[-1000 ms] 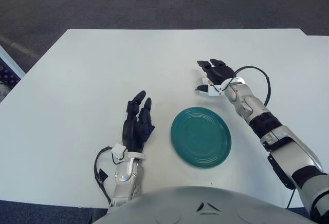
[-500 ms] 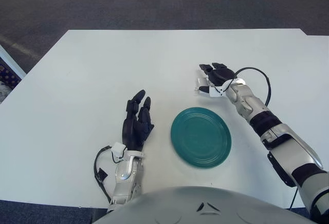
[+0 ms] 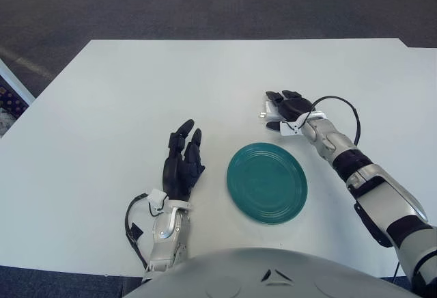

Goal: Put the charger into the plate.

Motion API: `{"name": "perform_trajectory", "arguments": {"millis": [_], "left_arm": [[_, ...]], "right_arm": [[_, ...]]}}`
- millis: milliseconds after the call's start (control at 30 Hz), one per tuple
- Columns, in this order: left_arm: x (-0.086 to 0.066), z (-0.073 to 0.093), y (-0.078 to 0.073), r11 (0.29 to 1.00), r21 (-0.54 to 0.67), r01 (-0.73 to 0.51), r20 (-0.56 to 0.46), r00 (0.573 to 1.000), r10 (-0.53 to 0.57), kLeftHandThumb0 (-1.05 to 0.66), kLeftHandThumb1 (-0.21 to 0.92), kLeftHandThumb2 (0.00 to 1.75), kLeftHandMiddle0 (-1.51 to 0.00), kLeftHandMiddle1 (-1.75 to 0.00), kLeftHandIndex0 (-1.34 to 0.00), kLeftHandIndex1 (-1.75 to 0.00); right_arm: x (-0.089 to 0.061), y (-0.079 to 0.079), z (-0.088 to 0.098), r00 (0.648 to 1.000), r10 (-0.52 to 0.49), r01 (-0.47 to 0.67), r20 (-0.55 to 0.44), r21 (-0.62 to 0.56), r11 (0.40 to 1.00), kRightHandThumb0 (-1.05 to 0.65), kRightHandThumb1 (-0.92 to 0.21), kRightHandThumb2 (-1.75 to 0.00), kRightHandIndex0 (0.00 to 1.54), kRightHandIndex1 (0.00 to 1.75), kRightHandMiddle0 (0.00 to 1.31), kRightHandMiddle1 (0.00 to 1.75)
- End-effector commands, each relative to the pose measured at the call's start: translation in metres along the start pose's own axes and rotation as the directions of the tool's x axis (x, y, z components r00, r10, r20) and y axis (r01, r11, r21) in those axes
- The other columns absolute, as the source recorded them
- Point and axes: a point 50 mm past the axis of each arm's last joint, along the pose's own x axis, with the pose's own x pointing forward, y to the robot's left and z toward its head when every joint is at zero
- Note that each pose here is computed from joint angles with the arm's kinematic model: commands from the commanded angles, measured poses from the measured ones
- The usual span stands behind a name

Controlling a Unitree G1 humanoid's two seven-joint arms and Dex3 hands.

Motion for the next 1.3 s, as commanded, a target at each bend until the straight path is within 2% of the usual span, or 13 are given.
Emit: {"name": "perform_trajectory", "arguments": {"millis": [0,567,667,700,767,800,833,867,900,933,1000,1100,1267], "left_arm": [[-0.009,-0.021,-0.001,0.996,-0.059,-0.059,-0.078,0.995,0.054,-0.78,0.92,0.69,-0.36,-0.01,0.00,-0.82],[-0.008,-0.023,0.001,0.996,-0.074,-0.051,-0.068,0.997,0.046,-0.79,0.92,0.73,-0.37,-0.01,0.00,-0.87],[-0.007,-0.022,0.001,0.996,-0.068,-0.053,-0.065,0.997,0.048,-0.78,0.92,0.73,-0.36,-0.01,0.00,-0.87],[-0.007,-0.022,0.001,0.996,-0.070,-0.051,-0.064,0.997,0.046,-0.78,0.92,0.73,-0.37,-0.01,0.00,-0.87],[-0.007,-0.022,0.001,0.996,-0.073,-0.049,-0.064,0.997,0.044,-0.79,0.92,0.73,-0.37,-0.01,0.00,-0.87],[-0.006,-0.023,0.001,0.996,-0.074,-0.046,-0.062,0.997,0.042,-0.79,0.92,0.73,-0.37,-0.02,0.00,-0.87],[-0.005,-0.023,0.001,0.996,-0.075,-0.044,-0.060,0.997,0.040,-0.79,0.92,0.73,-0.37,-0.02,0.00,-0.88],[-0.004,-0.023,0.001,0.996,-0.076,-0.042,-0.059,0.998,0.038,-0.79,0.92,0.73,-0.38,-0.02,0.00,-0.89],[-0.004,-0.023,0.001,0.996,-0.077,-0.041,-0.058,0.998,0.037,-0.80,0.92,0.73,-0.38,-0.02,0.00,-0.91],[-0.003,-0.023,0.001,0.996,-0.079,-0.040,-0.058,0.998,0.035,-0.80,0.92,0.74,-0.38,-0.02,0.00,-0.91],[-0.003,-0.023,0.002,0.996,-0.085,-0.038,-0.059,0.998,0.033,-0.80,0.92,0.75,-0.40,-0.03,0.00,-0.95],[-0.003,-0.024,0.003,0.995,-0.088,-0.038,-0.058,0.998,0.033,-0.80,0.92,0.76,-0.40,-0.03,0.00,-0.97],[-0.005,-0.023,0.003,0.997,-0.067,-0.043,-0.059,0.998,0.039,-0.80,0.92,0.76,-0.39,-0.03,0.00,-0.95]], "right_arm": [[-0.012,0.033,-0.014,0.991,0.119,-0.119,-0.057,0.012,0.993,-0.96,-0.92,-0.69,0.04,0.01,0.00,0.19],[-0.017,0.048,-0.018,0.986,0.153,-0.147,-0.070,0.087,0.985,-0.92,-0.92,-0.70,0.07,0.02,0.00,0.23],[-0.018,0.050,-0.018,0.988,0.138,-0.130,-0.072,0.110,0.985,-0.91,-0.92,-0.69,0.14,0.03,0.00,0.35],[-0.018,0.051,-0.018,0.988,0.134,-0.125,-0.075,0.116,0.985,-0.90,-0.92,-0.68,0.24,0.09,0.00,0.59],[-0.019,0.051,-0.018,0.989,0.126,-0.115,-0.080,0.126,0.985,-0.90,-0.92,-0.67,0.33,0.14,0.00,0.81],[-0.019,0.051,-0.019,0.990,0.108,-0.096,-0.086,0.133,0.986,-0.90,-0.92,-0.67,0.32,0.43,0.00,1.04],[-0.019,0.050,-0.021,0.991,0.095,-0.082,-0.091,0.138,0.987,-0.88,-0.92,-0.65,0.36,0.69,0.05,1.18],[-0.019,0.049,-0.022,0.993,0.077,-0.064,-0.094,0.135,0.989,-0.85,-0.92,-0.64,0.43,1.07,0.12,1.39],[-0.019,0.048,-0.024,0.993,0.066,-0.053,-0.095,0.132,0.990,-0.82,-0.92,-0.62,0.51,1.31,0.22,1.52],[-0.019,0.048,-0.024,0.995,0.048,-0.037,-0.089,0.115,0.993,-0.81,-0.92,-0.62,0.53,1.40,0.26,1.56],[-0.020,0.048,-0.026,0.997,0.022,-0.015,-0.080,0.091,0.996,-0.72,-0.92,-0.60,0.65,1.60,0.42,1.67],[-0.021,0.048,-0.028,0.997,0.001,0.005,-0.077,0.084,0.996,-0.63,-0.92,-0.59,0.73,1.70,0.54,1.72],[-0.022,0.047,-0.029,0.997,-0.039,0.047,-0.072,0.105,0.993,-0.55,-0.92,-0.60,0.77,1.74,0.61,1.74]]}}
